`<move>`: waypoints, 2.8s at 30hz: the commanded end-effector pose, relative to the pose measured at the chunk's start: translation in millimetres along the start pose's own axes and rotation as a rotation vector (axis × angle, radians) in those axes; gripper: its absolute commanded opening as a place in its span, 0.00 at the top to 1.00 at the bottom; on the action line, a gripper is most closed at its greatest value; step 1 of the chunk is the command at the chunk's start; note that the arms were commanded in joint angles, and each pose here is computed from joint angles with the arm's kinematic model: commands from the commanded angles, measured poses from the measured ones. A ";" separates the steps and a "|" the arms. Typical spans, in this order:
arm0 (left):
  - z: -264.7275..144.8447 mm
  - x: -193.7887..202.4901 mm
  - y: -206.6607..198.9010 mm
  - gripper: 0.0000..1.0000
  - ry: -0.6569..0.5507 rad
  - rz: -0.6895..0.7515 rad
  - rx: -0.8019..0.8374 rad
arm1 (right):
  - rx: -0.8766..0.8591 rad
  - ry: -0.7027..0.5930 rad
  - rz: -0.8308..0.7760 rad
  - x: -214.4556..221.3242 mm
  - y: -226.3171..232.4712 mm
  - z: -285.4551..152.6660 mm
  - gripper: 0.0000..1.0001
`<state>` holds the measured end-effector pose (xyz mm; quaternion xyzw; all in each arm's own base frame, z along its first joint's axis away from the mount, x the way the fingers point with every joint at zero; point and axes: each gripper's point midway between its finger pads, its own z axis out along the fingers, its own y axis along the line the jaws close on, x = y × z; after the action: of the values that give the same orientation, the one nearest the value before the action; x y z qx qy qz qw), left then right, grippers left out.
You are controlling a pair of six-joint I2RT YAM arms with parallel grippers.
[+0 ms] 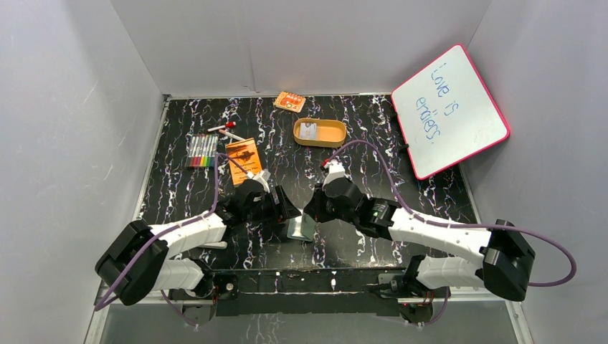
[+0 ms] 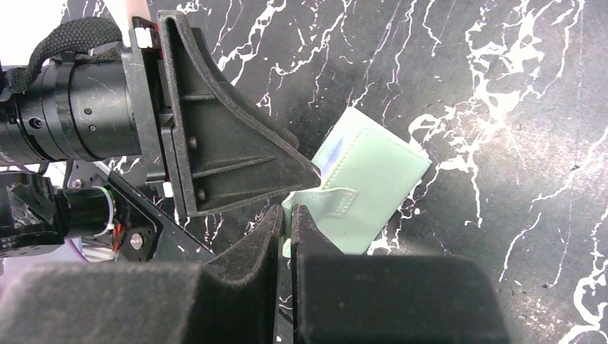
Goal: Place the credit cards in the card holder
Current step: Open the card holder at the center of the board.
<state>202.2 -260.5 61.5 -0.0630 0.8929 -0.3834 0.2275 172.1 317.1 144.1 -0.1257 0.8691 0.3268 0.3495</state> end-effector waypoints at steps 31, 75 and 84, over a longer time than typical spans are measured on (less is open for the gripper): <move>9.6 12.8 21.3 0.34 0.051 0.009 -0.063 | 0.694 0.179 0.126 107.6 -169.8 -44.6 1.00; 31.2 34.2 -24.8 0.40 0.206 0.086 0.149 | 0.484 -0.004 0.146 5.8 -106.5 -94.7 0.44; 29.6 32.4 -24.5 0.40 0.194 0.088 0.144 | 0.196 0.052 0.086 -7.9 -43.1 -57.7 0.49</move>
<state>181.0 -303.6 40.4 0.0231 0.8871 -0.4375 0.1455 163.9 210.3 154.9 -0.0189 0.9200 0.2022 0.3353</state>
